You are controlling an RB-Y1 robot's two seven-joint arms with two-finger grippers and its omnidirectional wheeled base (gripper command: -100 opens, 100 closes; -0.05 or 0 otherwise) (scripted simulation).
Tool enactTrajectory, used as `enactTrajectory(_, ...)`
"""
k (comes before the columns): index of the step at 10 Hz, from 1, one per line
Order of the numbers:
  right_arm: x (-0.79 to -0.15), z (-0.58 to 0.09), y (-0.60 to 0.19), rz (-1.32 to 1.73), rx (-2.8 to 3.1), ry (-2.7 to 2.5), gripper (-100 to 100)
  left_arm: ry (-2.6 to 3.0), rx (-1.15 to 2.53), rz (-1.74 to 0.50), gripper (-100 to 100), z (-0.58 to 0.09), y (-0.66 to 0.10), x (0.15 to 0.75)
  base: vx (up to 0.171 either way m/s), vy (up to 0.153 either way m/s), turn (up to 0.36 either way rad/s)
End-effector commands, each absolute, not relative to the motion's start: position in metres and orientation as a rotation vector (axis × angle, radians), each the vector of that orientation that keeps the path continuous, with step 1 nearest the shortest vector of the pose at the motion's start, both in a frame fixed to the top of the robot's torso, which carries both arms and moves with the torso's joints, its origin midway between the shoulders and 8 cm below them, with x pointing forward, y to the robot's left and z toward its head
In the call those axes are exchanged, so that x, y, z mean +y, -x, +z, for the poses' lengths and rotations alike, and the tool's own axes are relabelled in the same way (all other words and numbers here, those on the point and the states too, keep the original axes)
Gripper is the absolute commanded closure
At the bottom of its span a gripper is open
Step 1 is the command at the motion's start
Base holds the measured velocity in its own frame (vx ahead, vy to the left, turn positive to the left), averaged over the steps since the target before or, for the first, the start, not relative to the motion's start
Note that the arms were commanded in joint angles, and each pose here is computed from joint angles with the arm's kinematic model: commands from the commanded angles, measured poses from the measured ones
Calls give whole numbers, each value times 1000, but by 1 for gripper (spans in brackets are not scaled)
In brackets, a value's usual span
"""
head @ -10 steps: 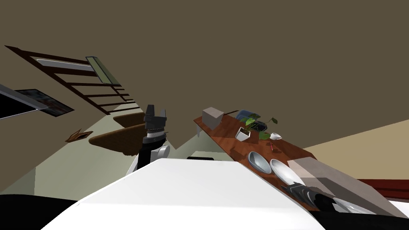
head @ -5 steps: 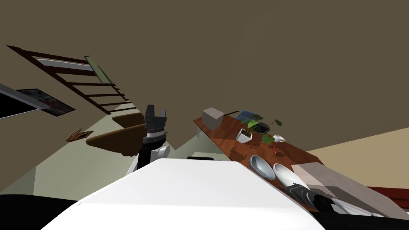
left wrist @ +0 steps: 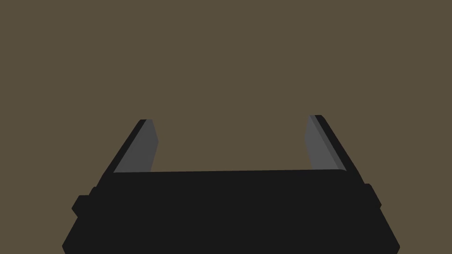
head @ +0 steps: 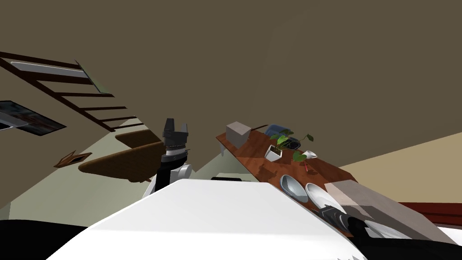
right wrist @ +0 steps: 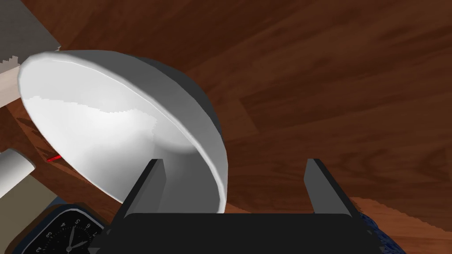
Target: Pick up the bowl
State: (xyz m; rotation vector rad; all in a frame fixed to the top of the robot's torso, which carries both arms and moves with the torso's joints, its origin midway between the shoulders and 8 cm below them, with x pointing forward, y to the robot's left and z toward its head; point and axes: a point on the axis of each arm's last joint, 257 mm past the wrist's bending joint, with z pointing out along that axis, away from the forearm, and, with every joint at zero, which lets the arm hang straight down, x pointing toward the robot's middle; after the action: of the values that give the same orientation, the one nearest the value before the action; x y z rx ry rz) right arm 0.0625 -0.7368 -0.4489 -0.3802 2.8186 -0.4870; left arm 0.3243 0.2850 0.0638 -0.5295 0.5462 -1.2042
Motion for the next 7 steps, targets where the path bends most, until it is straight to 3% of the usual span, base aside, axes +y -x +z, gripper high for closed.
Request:
enactTrajectory(1,-733,-453,-64,-482,2824,400,-100,530,546,-1204,0,64,-324,285,31,-21,-81)
enactTrajectory(7,-719,-460,-74,-462,2819,457,-100,530,546,-1204,0,64,-324,285,29,-16,-60)
